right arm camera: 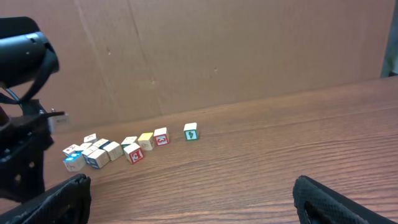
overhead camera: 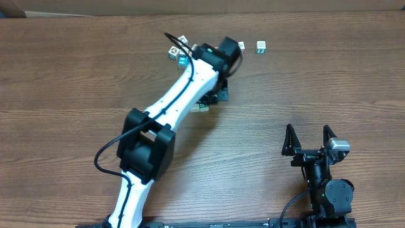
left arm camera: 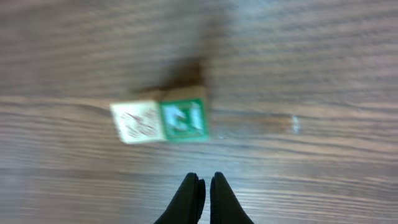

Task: Form a horizontal line
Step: 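Raise the left gripper and move it back toward the cluster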

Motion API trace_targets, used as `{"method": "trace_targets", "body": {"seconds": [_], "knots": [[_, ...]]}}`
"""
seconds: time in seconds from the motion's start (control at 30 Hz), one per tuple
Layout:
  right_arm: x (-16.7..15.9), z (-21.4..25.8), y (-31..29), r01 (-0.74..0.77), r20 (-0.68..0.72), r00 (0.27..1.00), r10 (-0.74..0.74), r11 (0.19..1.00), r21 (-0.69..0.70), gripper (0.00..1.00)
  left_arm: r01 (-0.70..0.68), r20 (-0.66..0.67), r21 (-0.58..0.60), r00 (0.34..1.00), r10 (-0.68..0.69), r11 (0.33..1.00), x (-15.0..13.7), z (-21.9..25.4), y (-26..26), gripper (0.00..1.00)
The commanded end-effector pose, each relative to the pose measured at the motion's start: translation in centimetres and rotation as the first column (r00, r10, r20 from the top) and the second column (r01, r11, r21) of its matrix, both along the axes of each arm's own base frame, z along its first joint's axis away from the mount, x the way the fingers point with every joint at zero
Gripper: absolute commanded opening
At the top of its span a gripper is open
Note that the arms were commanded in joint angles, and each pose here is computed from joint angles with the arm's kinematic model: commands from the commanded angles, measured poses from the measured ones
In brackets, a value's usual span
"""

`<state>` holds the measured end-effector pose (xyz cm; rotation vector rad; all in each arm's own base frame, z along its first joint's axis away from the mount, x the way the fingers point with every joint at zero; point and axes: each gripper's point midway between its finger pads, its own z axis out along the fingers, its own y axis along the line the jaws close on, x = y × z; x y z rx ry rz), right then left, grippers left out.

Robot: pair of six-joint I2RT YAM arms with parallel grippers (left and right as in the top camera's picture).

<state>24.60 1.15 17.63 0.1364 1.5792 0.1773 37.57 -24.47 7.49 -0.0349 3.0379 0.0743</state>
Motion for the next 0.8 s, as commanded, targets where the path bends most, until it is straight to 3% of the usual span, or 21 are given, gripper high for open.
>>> {"method": "trace_targets", "body": {"seconds": [0.0,0.33,0.5,0.77], "knots": [[0.0,-0.4,0.0,0.001,-0.001,1.0,-0.001,1.0,-0.005,1.0,-0.075,0.023,0.028,0.997,0.074,0.997,-1.9,-0.4,-1.2,0.04],[0.0,-0.4,0.0,0.001,-0.001,1.0,-0.001,1.0,-0.005,1.0,-0.092,0.133,0.12,0.988,0.075,0.989,-2.5,-3.2,-1.5,0.04],[0.0,-0.4,0.0,0.001,-0.001,1.0,-0.001,1.0,-0.005,1.0,0.064,0.101,0.161,0.992,-0.081,0.985,-2.0,-3.2,-0.9,0.04],[0.0,-0.4,0.0,0.001,-0.001,1.0,-0.001,1.0,-0.005,1.0,0.098,0.065,0.188,0.992,-0.112,0.977,-1.8,-4.3,1.0,0.04]]}}
